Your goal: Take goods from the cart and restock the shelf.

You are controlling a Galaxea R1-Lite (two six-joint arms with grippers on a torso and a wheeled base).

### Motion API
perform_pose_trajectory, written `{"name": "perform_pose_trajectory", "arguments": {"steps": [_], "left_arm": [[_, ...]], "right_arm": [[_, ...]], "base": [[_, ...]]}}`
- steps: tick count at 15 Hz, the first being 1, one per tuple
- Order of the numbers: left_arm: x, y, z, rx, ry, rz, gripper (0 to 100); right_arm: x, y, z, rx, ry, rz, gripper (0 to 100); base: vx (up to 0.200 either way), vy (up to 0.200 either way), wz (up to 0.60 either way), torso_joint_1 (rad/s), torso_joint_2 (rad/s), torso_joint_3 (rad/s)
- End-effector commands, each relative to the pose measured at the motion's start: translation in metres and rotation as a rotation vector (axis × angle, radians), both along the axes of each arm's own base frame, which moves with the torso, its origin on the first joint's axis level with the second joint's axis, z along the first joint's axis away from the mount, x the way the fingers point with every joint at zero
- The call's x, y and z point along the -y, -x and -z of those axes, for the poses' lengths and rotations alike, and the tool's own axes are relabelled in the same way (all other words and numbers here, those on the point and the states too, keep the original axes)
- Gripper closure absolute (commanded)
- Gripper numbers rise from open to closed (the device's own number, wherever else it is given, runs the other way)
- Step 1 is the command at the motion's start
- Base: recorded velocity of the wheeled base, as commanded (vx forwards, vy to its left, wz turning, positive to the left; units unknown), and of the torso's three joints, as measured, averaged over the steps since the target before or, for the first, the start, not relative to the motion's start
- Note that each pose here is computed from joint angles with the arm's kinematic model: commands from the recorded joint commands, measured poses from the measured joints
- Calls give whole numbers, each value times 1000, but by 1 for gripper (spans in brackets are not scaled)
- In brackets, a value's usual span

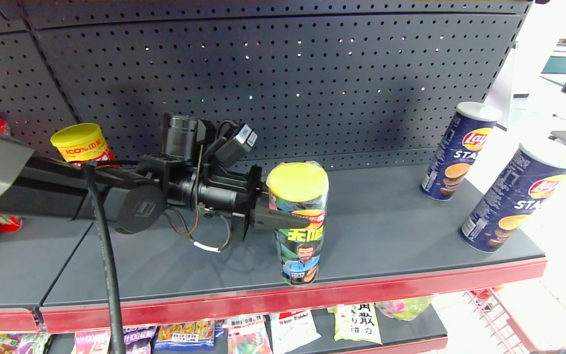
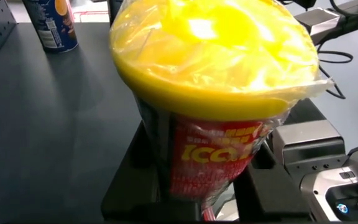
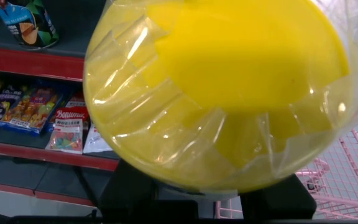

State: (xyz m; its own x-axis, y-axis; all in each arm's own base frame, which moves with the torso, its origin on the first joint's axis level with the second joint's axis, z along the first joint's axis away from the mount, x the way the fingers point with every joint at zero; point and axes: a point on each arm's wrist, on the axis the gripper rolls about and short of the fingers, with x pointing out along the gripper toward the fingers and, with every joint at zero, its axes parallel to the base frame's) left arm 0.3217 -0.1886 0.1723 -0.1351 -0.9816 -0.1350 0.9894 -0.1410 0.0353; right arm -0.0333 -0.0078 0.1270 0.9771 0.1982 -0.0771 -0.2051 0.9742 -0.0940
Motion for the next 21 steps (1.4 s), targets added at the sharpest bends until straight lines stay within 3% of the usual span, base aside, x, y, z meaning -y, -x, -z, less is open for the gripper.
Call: {"name": "perform_pose_trajectory", "arguments": {"steps": [1,6,8,14,16,19,21], "left_arm": [[2,1,-2,8,4,5,0],[-2,4,0,1,-3,-8,0],[-20,10,1,-9,-20,-65,0],[-97,53,-17,6,-46,-325,0],[-117,84,-18,16,-83,-462,0],[-123,130,-18,-17,-153,-742,0],[-122,142,-16,-26,-155,-758,0]], "right_arm": [[0,0,0,-2,1,-1,100],[0,0,-1,1,0,-1,100],[0,-2,-4,-11,3,-10,100],[-14,-46,-57,-160,29,-180,100],[-26,-84,-81,-162,28,-206,100],[-48,-147,-113,-180,16,-282,100],[-59,-179,-124,-209,13,-338,100]], "base": [[0,0,0,0,0,0],[0,0,0,0,0,0],[0,0,0,0,0,0],[0,0,0,0,0,0],[0,0,0,0,0,0],[0,0,0,0,0,0],[0,0,0,0,0,0]]}}
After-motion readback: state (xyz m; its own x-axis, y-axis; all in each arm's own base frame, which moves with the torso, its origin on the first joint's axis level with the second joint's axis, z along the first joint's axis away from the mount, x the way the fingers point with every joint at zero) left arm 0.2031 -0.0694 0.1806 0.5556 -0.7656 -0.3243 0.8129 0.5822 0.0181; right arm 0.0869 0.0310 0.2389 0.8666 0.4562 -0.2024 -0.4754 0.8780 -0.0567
